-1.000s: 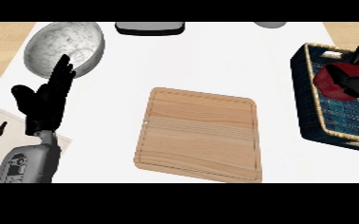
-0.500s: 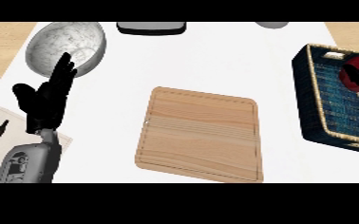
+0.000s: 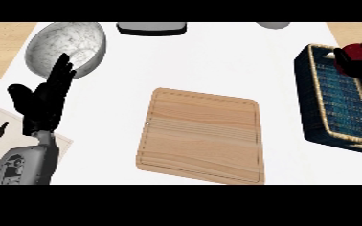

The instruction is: Pick the pear from the cutting board and place it in the basket

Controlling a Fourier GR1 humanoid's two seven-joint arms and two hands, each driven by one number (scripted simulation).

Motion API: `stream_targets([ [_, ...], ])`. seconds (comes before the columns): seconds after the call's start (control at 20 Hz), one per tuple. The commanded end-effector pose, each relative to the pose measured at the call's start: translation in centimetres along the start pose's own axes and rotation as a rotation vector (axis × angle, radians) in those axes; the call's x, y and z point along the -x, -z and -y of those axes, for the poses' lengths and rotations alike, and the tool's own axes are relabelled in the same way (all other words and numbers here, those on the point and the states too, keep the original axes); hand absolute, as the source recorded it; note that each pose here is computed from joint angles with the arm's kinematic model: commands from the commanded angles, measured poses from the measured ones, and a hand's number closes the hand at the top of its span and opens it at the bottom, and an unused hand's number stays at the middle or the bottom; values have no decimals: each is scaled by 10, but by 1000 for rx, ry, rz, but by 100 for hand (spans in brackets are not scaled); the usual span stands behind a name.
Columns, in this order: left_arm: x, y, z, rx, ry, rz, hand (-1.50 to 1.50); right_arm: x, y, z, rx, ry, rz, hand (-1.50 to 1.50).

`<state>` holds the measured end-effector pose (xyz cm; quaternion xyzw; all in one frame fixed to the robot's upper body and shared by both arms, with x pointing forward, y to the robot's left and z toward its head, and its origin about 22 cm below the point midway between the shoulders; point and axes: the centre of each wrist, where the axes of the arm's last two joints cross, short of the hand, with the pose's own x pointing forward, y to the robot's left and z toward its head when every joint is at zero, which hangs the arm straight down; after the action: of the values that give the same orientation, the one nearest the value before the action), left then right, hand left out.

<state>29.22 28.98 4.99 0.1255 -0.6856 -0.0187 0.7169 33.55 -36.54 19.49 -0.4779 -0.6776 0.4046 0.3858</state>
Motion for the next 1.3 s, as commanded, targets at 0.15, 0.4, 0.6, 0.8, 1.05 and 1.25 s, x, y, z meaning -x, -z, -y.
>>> stream_targets([
  [0.15,-5,-14,-15,12,-13,1,0,4,17,-2,-129,-107,-77,150],
  [0.4,19,-14,1,-3,-1,-6,0,6,24,-25,-278,-122,-83,150],
  [0.6,-11,-7,15,2,-1,10,0,32,11,-43,-287,-105,-79,150],
  [0.8,-3,-8,0,-1,-13,-1,0,37,21,-35,-245,-92,-73,150],
  [1.05,2,-3,-15,-11,7,8,0,48,9,-50,-245,-145,-65,150],
  [1.25,5,-6,-20,-7,6,1,0,51,13,-68,-283,-195,-85,150],
])
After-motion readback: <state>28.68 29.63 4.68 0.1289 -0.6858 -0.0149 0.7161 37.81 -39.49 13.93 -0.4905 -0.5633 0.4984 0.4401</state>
